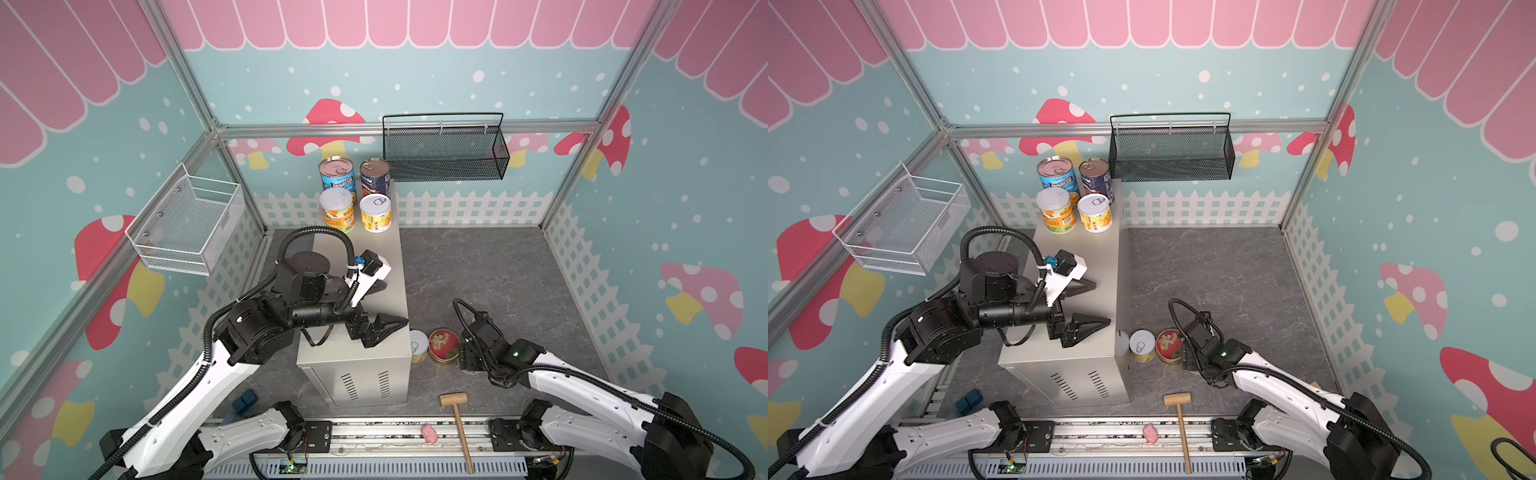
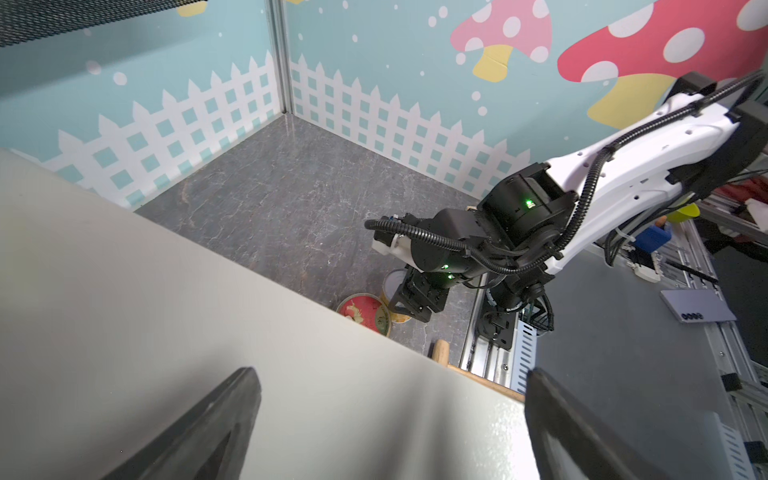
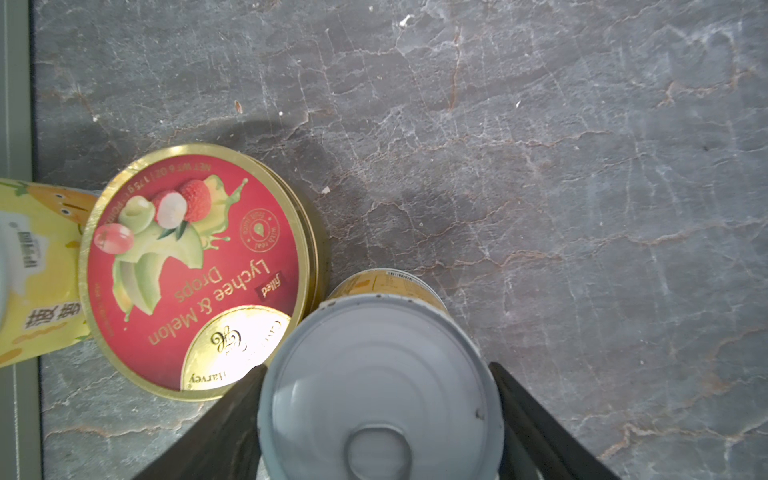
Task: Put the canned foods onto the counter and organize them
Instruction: 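Lift the yellow peach can with the right gripper toward the cabinet top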
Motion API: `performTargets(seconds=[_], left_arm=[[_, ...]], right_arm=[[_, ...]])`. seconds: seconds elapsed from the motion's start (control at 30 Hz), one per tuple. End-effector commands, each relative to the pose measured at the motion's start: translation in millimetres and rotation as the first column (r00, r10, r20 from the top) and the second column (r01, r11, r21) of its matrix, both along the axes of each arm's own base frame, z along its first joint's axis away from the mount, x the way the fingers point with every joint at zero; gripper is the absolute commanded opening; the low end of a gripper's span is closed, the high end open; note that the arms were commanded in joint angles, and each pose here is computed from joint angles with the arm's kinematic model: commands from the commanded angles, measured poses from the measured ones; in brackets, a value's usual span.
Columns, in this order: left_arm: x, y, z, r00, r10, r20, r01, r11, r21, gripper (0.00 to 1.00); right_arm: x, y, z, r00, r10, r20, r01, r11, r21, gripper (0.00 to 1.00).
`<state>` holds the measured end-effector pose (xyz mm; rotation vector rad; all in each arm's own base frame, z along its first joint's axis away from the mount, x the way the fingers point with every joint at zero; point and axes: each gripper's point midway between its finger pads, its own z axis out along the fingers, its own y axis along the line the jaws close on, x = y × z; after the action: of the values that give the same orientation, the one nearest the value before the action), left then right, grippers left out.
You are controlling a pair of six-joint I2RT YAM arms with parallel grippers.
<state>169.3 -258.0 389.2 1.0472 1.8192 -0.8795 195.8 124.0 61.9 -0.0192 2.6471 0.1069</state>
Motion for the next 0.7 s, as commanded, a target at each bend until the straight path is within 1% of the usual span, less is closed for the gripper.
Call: performTargets(seconds=[0.0,0.17,0.47,0.67], left_arm=[[-13.2,-4.5,-2.5,0.998,-0.058,-0.011,0.058,0.997,0.044,1.00],[-17.3,-10.2,-2.9,0.997,-0.072,-0.004,0.072,0.995,0.067,1.00],[-17.7,-9.4,-1.9,0.998,-0.062,0.015,0.060,0.995,0.075,1.00],[-13.4,-2.6,0.8,0.998,-0.024,0.051,0.020,0.996,0.083,1.00]], right_arm=[[-2.1,-1.5,-6.5,1.000,-0.011,-0.011,0.011,1.000,0.003,0.79],[0.3,-2.3,-2.1,1.000,-0.017,0.007,0.017,1.000,0.004,0.70],[12.2,-5.0,26.1,0.996,-0.036,0.078,0.037,0.999,-0.011,0.64],[23.7,-8.6,59.5,0.990,-0.031,0.141,0.038,0.998,-0.042,0.63]])
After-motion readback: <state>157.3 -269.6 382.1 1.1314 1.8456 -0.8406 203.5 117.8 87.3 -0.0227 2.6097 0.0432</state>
